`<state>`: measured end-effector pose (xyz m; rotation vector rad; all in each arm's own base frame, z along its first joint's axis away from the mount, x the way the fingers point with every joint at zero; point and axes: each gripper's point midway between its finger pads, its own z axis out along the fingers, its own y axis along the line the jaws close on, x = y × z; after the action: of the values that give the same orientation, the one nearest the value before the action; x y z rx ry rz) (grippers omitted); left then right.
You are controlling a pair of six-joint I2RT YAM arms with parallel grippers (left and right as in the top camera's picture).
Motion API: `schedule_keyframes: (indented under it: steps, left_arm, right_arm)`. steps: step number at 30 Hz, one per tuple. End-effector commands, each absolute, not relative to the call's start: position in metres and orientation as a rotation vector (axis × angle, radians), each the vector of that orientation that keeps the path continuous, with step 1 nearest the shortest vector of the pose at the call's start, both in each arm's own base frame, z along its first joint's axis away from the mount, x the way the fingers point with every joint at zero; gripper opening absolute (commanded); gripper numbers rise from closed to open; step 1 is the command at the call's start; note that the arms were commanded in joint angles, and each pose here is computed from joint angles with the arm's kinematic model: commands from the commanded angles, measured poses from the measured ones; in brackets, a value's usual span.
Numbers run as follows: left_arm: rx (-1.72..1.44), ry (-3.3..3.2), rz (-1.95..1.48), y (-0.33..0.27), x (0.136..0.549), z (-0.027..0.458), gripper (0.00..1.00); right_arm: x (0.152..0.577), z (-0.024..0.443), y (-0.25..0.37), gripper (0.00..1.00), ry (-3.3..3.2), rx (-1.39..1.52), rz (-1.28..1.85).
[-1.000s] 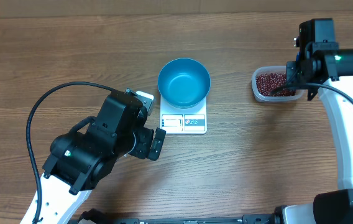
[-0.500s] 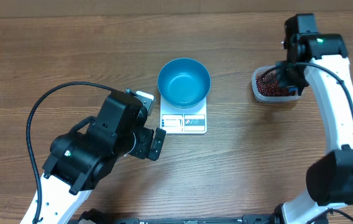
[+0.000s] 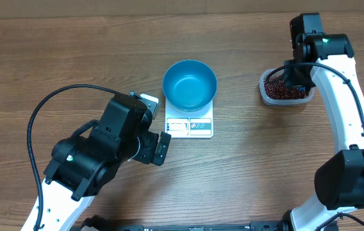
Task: Scoop item into bowl and weigh 150g on scale
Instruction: 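Drag the blue scoop through the beans to fill it, right gripper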
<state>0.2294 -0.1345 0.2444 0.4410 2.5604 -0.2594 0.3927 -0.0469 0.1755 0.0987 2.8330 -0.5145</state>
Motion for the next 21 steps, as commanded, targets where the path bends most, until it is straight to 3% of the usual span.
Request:
schedule_keyframes:
  steps: [1, 21]
  left_arm:
    - [0.411, 2.53, -0.278, -0.134, 0.231, 0.256, 0.99]
    - [0.411, 2.53, -0.278, -0.134, 0.231, 0.256, 0.99]
  right_arm:
    - [0.397, 0.183, -0.049, 0.04, 2.797, 0.118, -0.543]
    - [0.394, 0.159, -0.046, 0.04, 2.874, 0.133, -0.532]
